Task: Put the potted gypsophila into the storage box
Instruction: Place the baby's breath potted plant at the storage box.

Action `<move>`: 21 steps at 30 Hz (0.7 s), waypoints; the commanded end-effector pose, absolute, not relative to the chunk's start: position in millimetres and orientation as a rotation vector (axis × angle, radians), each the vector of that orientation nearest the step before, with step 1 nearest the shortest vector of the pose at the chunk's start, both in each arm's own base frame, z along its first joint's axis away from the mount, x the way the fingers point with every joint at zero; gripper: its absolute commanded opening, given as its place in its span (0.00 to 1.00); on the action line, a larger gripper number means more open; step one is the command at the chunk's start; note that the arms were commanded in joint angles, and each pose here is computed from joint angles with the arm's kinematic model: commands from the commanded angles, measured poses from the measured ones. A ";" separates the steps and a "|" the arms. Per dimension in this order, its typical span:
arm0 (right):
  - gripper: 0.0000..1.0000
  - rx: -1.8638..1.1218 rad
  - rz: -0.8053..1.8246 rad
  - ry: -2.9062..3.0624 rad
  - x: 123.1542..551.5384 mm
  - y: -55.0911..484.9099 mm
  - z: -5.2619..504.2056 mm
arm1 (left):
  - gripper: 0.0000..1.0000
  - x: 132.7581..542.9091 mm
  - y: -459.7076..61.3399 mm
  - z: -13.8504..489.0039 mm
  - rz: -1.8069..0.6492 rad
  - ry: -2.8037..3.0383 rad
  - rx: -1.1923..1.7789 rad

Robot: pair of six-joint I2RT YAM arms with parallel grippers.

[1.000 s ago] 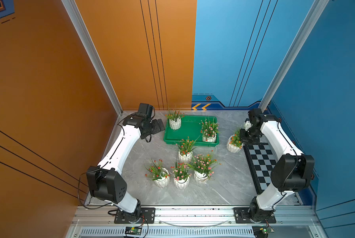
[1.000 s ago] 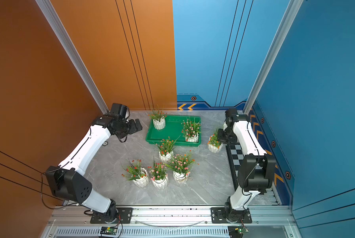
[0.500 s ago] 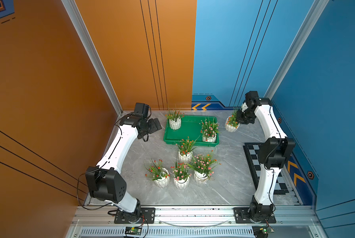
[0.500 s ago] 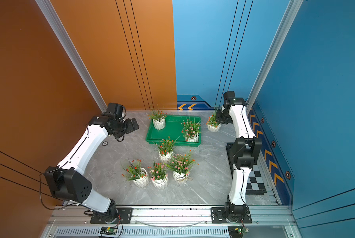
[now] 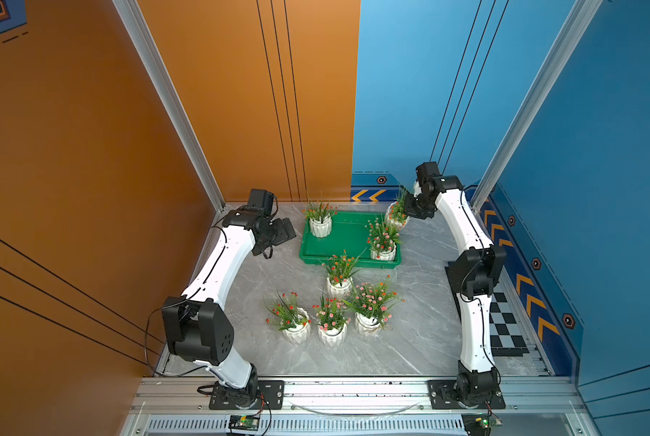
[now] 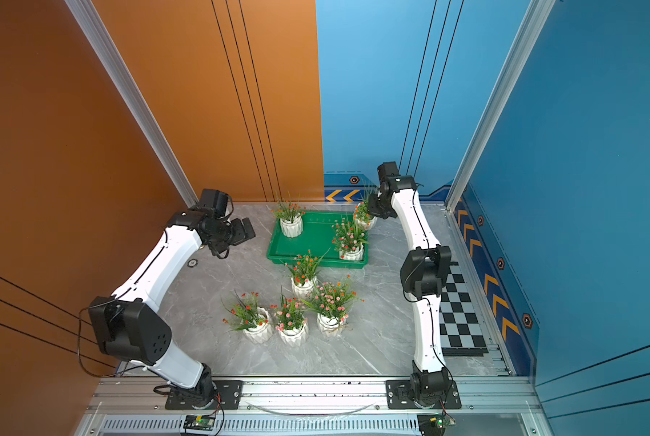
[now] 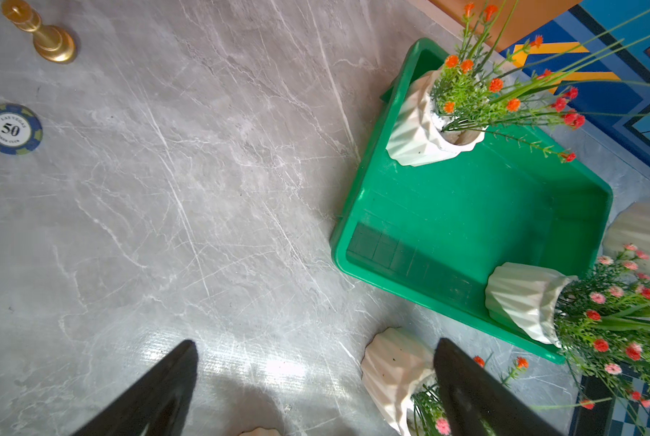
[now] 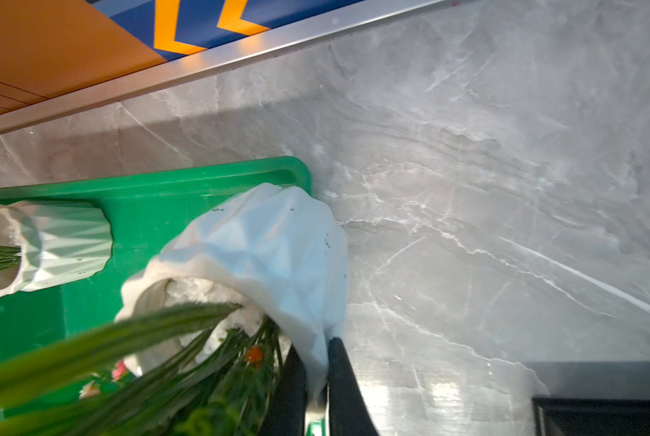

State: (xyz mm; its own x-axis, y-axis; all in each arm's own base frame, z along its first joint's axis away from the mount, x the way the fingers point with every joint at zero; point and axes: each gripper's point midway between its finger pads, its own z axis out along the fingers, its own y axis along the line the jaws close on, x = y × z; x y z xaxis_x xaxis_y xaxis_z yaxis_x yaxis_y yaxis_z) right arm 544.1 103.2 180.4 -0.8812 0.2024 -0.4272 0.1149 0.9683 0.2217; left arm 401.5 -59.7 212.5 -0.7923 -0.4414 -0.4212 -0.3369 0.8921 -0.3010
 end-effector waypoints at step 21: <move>0.03 0.270 0.362 2.618 568.9 142.7 155.1 | 0.98 410.2 -40.7 194.6 -0.269 2.604 -0.604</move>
State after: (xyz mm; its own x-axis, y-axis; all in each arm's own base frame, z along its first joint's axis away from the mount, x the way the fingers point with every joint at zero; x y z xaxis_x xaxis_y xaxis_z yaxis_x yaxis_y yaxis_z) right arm 555.5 134.1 137.7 -0.8969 0.2308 -0.3772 0.1380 0.9565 0.2571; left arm 407.9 -40.5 197.4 -0.7905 -0.4691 -0.3938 -0.3819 0.8802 -0.2819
